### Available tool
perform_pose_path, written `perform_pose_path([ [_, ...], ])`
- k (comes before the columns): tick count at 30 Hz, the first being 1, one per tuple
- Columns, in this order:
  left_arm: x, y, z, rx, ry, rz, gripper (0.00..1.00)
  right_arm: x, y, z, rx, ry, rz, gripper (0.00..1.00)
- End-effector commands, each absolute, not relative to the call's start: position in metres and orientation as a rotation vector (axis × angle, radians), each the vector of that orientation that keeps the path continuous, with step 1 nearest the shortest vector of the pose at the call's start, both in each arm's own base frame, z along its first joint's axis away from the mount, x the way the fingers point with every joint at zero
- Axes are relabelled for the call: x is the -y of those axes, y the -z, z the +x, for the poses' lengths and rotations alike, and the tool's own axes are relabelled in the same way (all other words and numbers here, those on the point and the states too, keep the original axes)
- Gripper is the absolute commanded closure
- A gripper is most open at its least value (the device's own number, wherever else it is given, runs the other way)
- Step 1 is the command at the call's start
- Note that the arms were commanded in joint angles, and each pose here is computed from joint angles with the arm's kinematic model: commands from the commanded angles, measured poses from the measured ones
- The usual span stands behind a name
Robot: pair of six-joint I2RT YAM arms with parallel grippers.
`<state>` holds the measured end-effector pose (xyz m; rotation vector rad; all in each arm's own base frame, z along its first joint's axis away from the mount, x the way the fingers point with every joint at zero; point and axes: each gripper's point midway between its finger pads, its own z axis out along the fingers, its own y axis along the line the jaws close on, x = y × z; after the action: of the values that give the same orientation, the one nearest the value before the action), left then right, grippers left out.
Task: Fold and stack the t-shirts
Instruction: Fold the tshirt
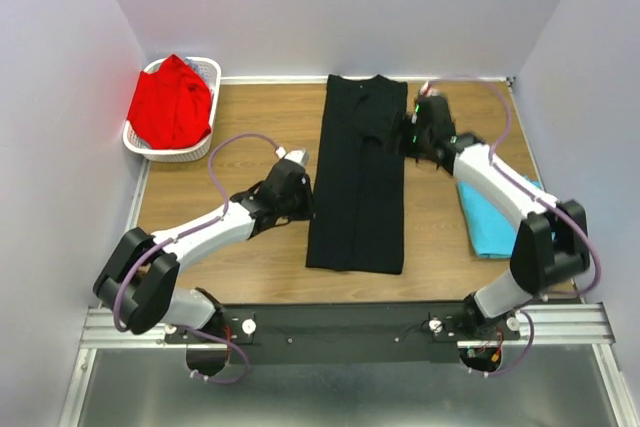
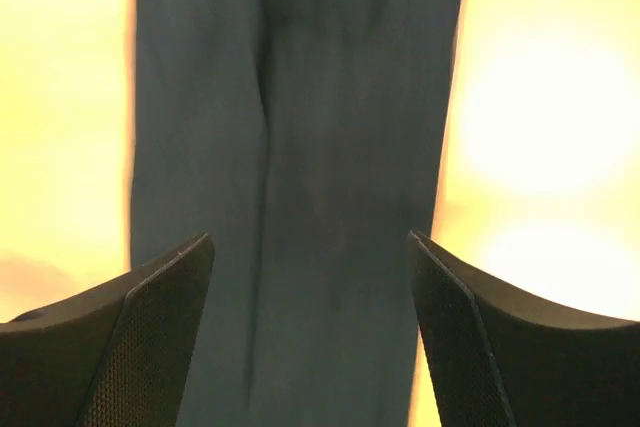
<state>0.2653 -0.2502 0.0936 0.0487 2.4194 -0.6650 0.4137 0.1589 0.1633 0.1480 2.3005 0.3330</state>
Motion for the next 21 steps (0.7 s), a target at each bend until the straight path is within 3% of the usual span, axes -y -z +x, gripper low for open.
perform_pose_path([
  [1, 0.243, -0.08, 0.245, -2.457, 0.691, 0.052, 0.72, -0.177, -0.084, 0.314, -2.554, -0.37, 0.157, 0.18],
  [6, 0.24, -0.074, 0.23, -2.462, 0.731, 0.067, 0.69, -0.163, -0.061, 0.235, -2.621, -0.437, 0.236, 0.34],
  [13, 0.242, -0.053, 0.204, -2.534, 0.732, 0.098, 0.65, -0.155, -0.042, 0.183, -2.734, -0.482, 0.247, 0.34],
  [21, 0.24, -0.036, 0.184, -2.596, 0.718, 0.104, 0.62, -0.158, -0.029, 0.158, -2.811, -0.532, 0.244, 0.36],
])
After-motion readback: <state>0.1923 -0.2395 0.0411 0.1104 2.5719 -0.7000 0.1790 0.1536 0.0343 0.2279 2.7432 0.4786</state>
